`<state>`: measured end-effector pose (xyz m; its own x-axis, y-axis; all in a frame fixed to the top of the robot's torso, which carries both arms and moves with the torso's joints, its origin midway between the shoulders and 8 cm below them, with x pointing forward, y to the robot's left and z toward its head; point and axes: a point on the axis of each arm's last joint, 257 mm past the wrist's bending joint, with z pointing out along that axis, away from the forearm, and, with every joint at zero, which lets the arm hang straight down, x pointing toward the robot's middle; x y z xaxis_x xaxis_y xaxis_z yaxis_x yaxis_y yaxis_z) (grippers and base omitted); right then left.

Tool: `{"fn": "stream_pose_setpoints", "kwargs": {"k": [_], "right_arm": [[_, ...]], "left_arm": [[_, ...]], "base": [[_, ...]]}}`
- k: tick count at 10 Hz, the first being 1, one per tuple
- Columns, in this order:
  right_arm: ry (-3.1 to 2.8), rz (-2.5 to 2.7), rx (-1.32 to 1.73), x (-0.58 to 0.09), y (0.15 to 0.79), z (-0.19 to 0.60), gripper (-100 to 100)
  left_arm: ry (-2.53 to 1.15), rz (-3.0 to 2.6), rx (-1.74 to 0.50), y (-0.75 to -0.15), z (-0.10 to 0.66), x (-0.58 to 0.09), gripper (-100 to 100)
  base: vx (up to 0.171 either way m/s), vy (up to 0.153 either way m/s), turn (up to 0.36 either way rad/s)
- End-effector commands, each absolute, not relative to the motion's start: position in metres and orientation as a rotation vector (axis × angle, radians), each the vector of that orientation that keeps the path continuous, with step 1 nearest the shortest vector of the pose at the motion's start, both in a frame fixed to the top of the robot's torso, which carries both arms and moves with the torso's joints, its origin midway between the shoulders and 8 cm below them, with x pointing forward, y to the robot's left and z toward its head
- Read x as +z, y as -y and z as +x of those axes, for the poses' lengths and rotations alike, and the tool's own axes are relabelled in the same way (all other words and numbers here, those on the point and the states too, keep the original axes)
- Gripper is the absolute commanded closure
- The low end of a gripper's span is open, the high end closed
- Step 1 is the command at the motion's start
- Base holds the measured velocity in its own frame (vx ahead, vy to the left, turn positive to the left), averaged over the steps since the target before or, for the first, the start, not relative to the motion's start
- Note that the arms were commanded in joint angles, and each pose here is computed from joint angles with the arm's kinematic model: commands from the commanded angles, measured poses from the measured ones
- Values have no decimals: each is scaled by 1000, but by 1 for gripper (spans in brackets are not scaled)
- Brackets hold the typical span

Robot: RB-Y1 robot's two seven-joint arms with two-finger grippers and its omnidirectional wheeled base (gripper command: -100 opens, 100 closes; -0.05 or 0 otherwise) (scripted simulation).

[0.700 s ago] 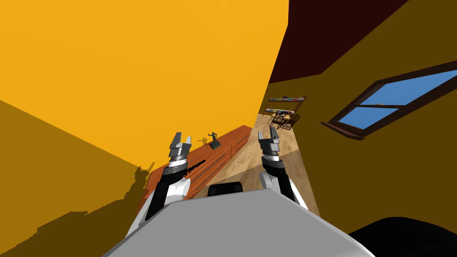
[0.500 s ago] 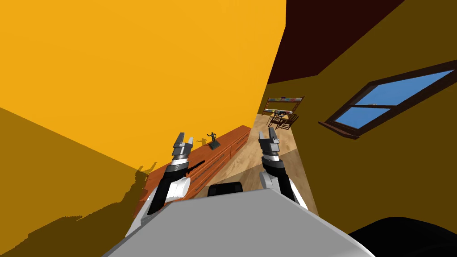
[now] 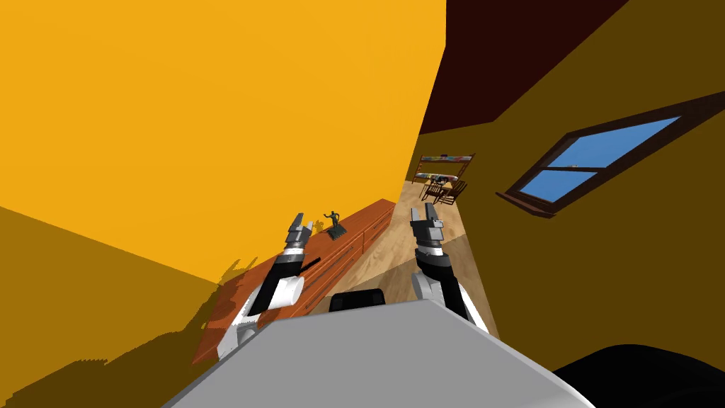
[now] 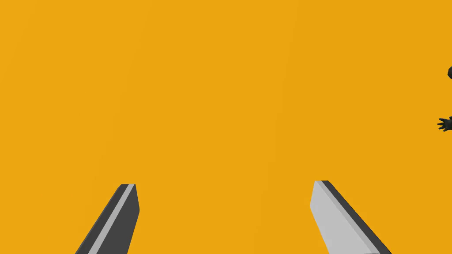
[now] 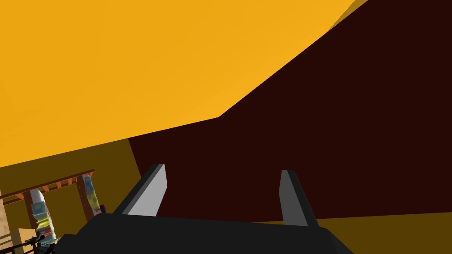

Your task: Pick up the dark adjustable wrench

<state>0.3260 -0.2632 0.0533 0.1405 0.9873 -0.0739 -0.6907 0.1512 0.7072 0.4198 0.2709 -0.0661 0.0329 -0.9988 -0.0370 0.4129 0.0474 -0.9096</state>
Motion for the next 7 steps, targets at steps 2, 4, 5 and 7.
{"fn": "stream_pose_setpoints", "kwargs": {"k": [2,4,5,7], "right_arm": [[-616,594,1320,53,263,326,0],[-616,594,1320,53,263,326,0],[-616,594,1320,53,263,326,0],[-616,594,1320,53,263,326,0]], "left_arm": [[-953,-946,-1325,-273,437,-97,-100],[-989,-994,-1319,-275,447,-116,-100],[-1024,-1042,-1312,-276,456,-133,-100],[-1063,-1097,-1300,-279,465,-155,-100]], "base": [[23,-23,-30],[24,-33,-47],[23,-25,-47],[23,-19,-35]]}}
